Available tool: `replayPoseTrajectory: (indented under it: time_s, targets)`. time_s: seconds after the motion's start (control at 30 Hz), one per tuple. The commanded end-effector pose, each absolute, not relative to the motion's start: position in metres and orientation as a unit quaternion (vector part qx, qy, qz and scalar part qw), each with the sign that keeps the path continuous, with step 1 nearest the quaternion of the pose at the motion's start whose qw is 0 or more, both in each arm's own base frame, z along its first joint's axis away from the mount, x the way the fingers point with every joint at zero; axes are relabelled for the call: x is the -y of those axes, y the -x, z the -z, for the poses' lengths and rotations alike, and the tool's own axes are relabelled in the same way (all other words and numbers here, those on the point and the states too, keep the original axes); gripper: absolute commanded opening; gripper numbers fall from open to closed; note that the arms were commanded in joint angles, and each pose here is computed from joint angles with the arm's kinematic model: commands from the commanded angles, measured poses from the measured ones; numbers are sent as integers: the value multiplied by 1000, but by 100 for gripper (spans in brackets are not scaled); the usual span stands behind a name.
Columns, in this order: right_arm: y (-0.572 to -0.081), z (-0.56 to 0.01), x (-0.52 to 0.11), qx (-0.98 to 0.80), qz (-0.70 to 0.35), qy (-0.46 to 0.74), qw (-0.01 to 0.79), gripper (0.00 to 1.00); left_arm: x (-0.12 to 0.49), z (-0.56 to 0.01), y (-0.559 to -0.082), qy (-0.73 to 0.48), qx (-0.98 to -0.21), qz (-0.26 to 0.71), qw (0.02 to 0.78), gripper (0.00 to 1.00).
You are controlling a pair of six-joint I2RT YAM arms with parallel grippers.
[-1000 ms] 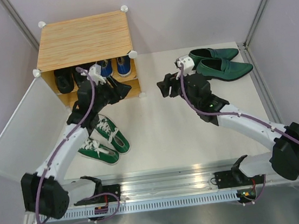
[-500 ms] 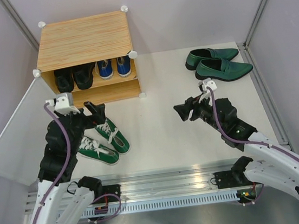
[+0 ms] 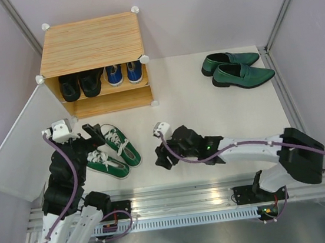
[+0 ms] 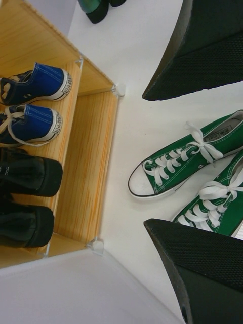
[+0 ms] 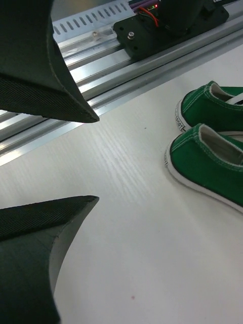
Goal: Place and organize the shoes in the shoe cabinet
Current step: Move the shoe to the center of the board.
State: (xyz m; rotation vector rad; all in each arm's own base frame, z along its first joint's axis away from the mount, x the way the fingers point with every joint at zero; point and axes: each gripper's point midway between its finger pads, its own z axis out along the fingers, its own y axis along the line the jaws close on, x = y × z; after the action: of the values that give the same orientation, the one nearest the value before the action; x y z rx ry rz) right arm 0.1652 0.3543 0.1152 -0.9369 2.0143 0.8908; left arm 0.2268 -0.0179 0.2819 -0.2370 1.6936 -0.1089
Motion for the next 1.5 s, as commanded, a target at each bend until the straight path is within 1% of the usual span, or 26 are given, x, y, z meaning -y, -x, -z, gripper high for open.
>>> replayPoseTrajectory:
  time_s: [0.0,0.03,0.07,0.17,0.2,0.23,0.27,0.3,0.37,0.4,0.47,0.5,0.63,0.87,0.9,0.93,0.97,1.03,1.17,1.2,1.3,1.33,1.37,1.4,1.43,1.47]
  targets:
    - [-169,-135,-405,-745,-356,401,397,63,3,-288,-225,128,-728,21,673,99]
    - [-173,-144,-417,-738,-359,403,404,63,3,-288,-225,128,-728,21,673,99]
    - [-180,-137,-420,-747,-344,396,408,63,3,-288,-225,127,-728,22,673,99]
    - [-212,-141,-417,-767,-294,345,454,64,6,-288,-225,122,-730,26,672,100]
    - [-238,-141,-402,-784,-245,300,484,65,6,-288,-225,121,-730,28,673,100]
    - [-253,-147,-396,-792,-224,269,500,65,8,-288,-225,118,-730,31,672,99]
    - [-265,-141,-384,-807,-197,249,498,65,8,-289,-225,117,-729,33,673,99]
    - [-292,-142,-364,-823,-178,190,504,65,9,-289,-225,115,-730,34,673,100]
    - [-318,-149,-343,-835,-177,132,504,65,10,-289,-224,112,-729,38,674,99]
    - [-344,-153,-318,-841,-177,68,506,65,11,-290,-224,112,-728,40,675,100]
    - [-367,-170,-298,-837,-200,15,508,64,13,-291,-223,108,-727,45,676,100]
    - [-387,-177,-276,-835,-197,-24,514,64,12,-291,-223,108,-727,45,677,99]
    - [-445,-222,-240,-812,-184,-88,548,65,15,-293,-222,104,-726,51,678,100]
    - [-552,-230,-153,-812,-126,-205,532,70,18,-295,-220,95,-724,61,681,100]
    - [-567,-252,-148,-798,-129,-215,548,71,19,-294,-221,92,-726,61,679,100]
    - [-580,-231,-141,-807,-115,-223,534,72,20,-294,-221,91,-725,63,679,99]
    - [-587,-223,-125,-811,-103,-237,524,73,20,-294,-221,92,-726,62,679,100]
    - [-605,-219,-125,-815,-114,-234,518,71,20,-295,-221,92,-725,62,680,100]
    - [-605,-217,-159,-832,-180,-161,499,68,17,-296,-221,97,-723,58,681,100]
    - [-597,-206,-175,-843,-201,-123,484,68,16,-296,-221,101,-723,58,681,99]
    - [-567,-218,-220,-840,-234,-54,486,66,14,-298,-220,106,-720,56,683,100]
    - [-545,-219,-231,-839,-239,-19,489,66,13,-298,-219,109,-719,54,684,99]
    - [-521,-219,-261,-837,-249,14,487,65,12,-299,-219,111,-717,54,686,99]
    - [-491,-186,-271,-852,-244,38,462,64,10,-300,-218,114,-715,52,688,99]
    - [-472,-216,-287,-823,-257,80,500,64,8,-301,-217,118,-713,50,690,99]
    - [-438,-213,-321,-817,-272,125,493,63,7,-302,-215,121,-709,51,693,99]
